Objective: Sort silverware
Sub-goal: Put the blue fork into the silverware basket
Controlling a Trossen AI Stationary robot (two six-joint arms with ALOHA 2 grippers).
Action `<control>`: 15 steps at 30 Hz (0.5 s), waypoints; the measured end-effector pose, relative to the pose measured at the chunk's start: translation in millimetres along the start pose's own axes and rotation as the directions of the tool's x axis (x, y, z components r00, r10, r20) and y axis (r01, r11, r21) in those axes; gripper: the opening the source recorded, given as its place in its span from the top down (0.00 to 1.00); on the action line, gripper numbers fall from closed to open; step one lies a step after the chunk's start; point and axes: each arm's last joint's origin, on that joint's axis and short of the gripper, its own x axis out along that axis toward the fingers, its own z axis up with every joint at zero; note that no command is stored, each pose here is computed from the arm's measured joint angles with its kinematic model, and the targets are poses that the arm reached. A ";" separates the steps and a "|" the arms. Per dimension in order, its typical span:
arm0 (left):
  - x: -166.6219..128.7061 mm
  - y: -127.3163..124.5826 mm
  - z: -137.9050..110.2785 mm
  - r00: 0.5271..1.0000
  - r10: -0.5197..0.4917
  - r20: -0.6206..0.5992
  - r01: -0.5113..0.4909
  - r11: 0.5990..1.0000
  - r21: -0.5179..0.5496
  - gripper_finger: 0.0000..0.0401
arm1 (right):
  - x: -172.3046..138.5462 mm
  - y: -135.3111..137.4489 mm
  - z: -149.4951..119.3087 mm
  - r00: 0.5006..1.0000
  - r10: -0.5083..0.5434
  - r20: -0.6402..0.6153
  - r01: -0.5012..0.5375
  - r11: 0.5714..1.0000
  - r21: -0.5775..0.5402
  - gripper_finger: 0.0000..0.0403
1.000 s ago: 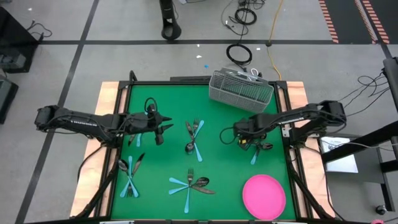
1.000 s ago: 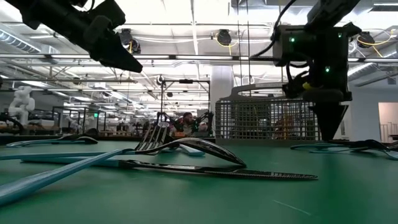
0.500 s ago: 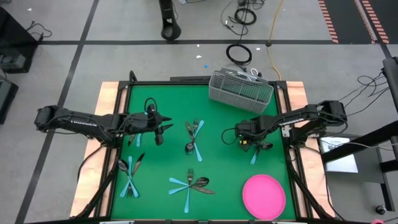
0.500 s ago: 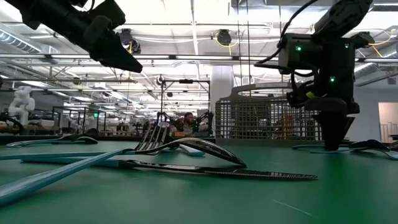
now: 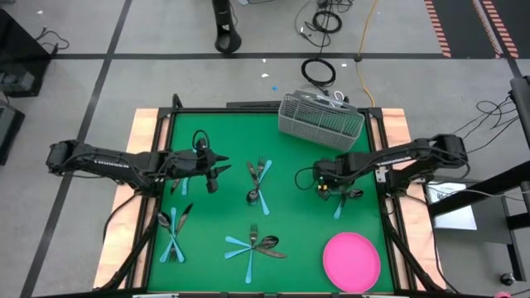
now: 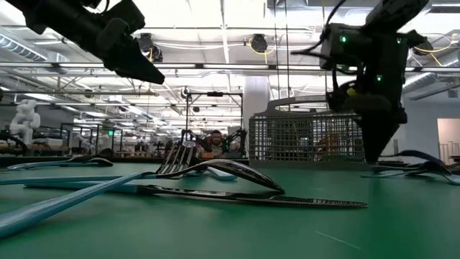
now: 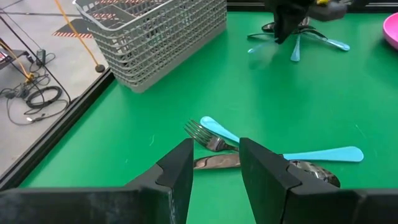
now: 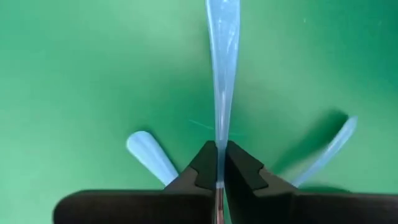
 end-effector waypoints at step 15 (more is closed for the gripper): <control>-0.6 0.2 0.2 1.000 0.001 0.002 -0.001 1.000 0.029 0.67 | -85.4 11.6 31.0 0.988 -0.113 0.103 0.133 0.968 -0.213 1.00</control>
